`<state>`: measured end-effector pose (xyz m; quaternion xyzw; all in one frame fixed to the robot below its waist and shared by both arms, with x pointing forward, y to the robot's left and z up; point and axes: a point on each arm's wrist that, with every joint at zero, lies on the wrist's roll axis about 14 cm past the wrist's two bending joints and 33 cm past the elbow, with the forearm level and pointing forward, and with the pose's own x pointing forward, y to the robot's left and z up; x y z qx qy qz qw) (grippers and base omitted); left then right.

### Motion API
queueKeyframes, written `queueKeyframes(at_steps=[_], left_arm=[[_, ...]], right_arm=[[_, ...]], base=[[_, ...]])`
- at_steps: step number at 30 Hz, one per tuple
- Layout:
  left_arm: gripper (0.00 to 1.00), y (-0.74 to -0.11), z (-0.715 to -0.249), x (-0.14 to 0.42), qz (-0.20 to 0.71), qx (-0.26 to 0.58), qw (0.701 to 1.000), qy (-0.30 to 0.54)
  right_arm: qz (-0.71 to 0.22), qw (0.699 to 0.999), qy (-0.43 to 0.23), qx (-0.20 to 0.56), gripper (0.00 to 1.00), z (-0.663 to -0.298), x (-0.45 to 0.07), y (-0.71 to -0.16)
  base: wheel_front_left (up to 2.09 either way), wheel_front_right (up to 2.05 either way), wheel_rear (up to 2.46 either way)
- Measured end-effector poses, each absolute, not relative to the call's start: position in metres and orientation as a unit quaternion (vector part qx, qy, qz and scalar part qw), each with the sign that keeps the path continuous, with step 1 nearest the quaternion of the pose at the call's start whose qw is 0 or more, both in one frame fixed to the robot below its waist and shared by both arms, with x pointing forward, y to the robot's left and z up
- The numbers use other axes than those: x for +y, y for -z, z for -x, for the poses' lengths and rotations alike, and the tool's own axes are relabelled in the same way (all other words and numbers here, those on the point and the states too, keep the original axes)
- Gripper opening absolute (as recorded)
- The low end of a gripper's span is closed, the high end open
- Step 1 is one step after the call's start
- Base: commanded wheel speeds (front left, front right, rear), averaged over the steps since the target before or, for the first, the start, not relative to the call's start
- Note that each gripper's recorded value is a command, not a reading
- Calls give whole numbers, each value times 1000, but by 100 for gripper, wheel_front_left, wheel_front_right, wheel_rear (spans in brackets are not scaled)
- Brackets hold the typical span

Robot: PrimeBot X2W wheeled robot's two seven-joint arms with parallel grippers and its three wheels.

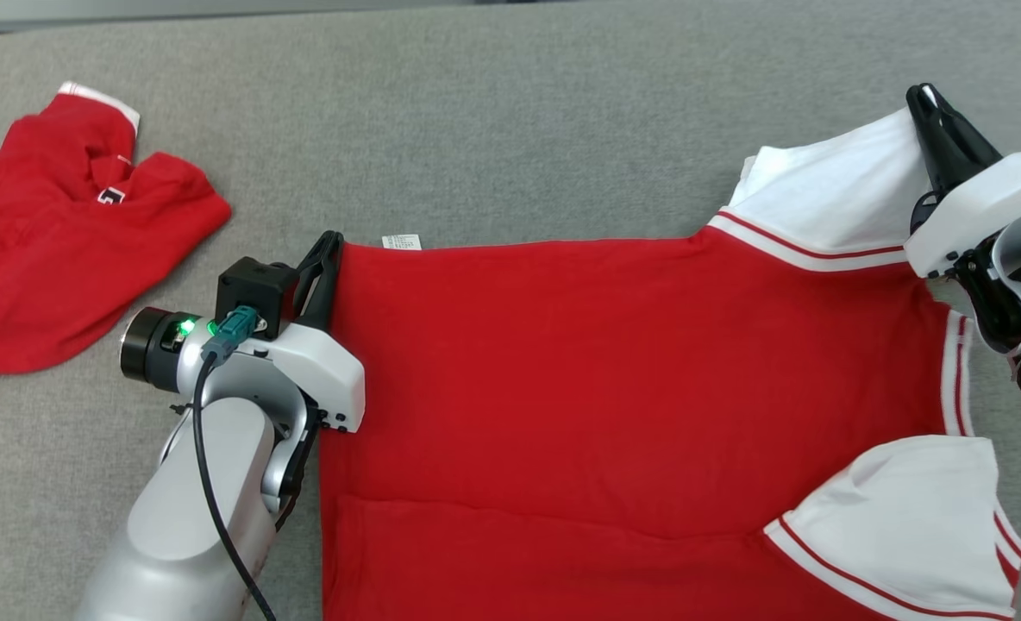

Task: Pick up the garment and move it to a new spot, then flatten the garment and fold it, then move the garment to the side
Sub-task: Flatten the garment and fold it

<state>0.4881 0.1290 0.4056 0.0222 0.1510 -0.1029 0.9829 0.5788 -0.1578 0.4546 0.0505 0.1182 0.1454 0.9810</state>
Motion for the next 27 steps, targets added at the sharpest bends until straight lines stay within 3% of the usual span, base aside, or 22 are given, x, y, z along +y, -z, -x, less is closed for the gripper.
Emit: queueKeyframes(at_steps=[7, 27], left_arm=[[0, -415, -478, 121, -22, 144, 983, 111], [0, -436, -422, 108, -31, 129, 981, 141]], right_arm=[[-69, 984, -143, 85, 0, -556, -166, -483], [-79, 981, -134, 113, 0, -444, -186, -472]], base=[[0, 0, 0], [0, 0, 0]])
